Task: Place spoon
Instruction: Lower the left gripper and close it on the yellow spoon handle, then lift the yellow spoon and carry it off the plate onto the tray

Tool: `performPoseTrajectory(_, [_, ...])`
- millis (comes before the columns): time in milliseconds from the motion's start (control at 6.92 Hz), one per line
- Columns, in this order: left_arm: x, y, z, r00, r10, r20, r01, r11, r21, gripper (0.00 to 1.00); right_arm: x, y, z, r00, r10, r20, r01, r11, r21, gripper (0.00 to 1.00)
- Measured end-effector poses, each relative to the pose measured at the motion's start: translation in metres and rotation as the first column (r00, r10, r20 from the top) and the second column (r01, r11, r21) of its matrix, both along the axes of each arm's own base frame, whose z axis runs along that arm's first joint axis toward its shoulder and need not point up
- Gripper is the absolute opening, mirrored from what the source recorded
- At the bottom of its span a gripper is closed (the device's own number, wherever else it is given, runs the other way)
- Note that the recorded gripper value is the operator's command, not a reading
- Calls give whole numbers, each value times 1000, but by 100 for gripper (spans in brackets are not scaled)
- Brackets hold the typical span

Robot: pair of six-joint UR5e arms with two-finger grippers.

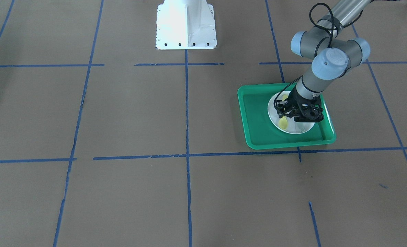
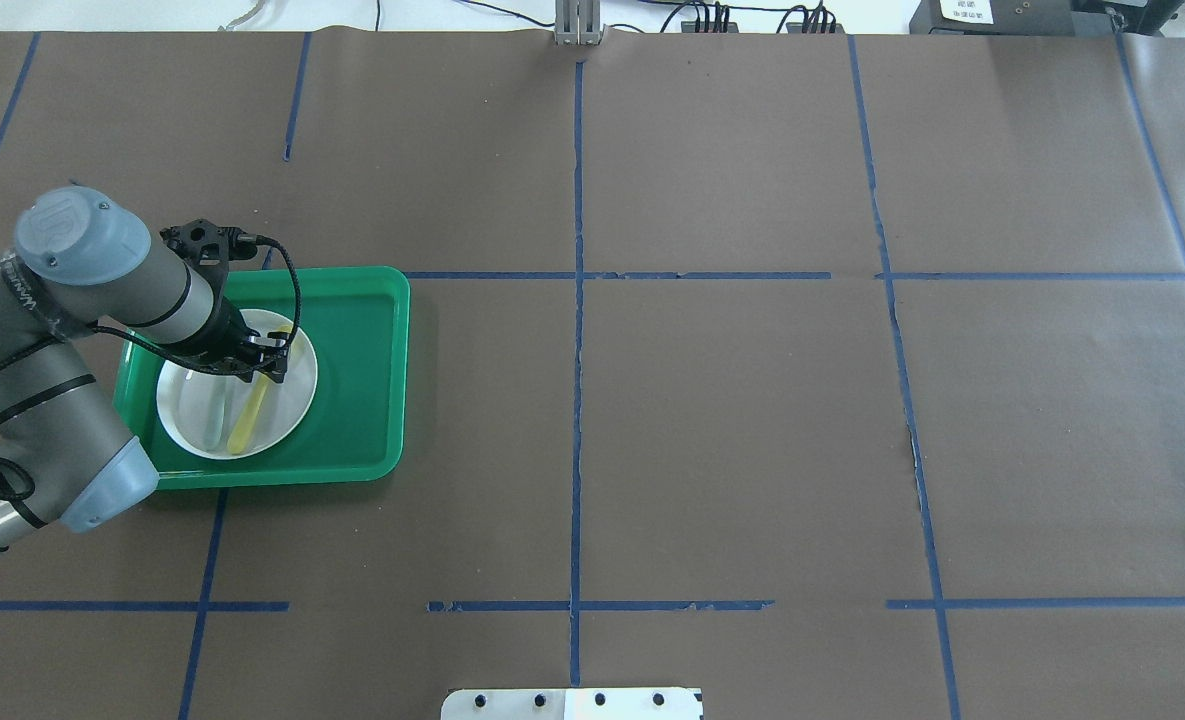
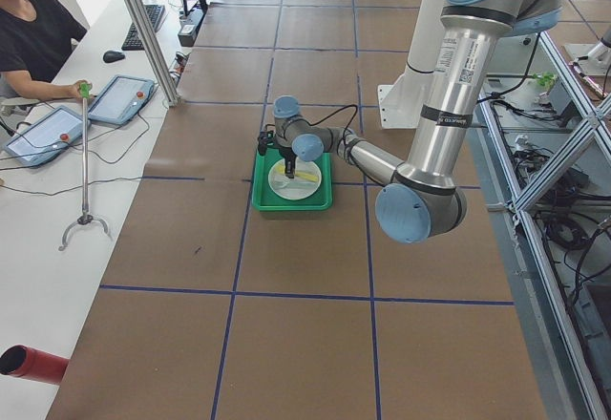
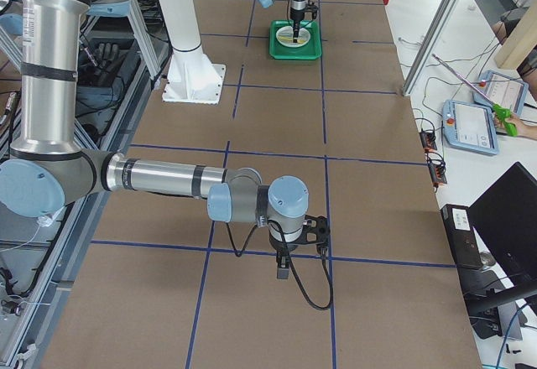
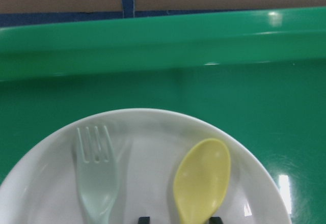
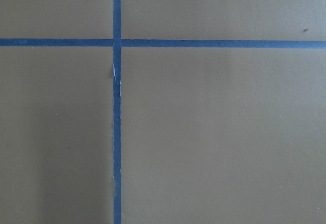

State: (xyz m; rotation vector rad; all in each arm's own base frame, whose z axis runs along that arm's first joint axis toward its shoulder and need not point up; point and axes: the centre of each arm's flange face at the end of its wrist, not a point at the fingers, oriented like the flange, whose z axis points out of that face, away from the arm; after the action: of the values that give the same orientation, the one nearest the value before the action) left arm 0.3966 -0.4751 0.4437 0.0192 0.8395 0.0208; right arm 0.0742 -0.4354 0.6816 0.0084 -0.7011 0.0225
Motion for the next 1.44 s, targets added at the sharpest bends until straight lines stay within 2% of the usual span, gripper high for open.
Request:
performPoseTrajectory(144, [0, 0, 0, 1000, 0, 0, 0, 1000, 0, 0, 0, 0, 0, 1000, 0, 0, 0, 1000, 1, 100])
performPoseTrajectory(578, [-8, 3, -9, 1000, 1, -12, -1, 1000, 15, 0, 0, 0, 0, 1000, 0, 0, 0, 1000, 0, 100])
performPoseTrajectory(1011, [-55, -4, -58, 1000, -11, 6, 11, 999, 51, 0, 0, 0, 0, 1000, 0, 0, 0, 1000, 0, 100])
performPoseTrajectory(1444, [-51, -22, -105, 998, -68, 0, 68, 998, 8, 0, 0, 0, 0, 1000, 0, 0, 0, 1000, 0, 100])
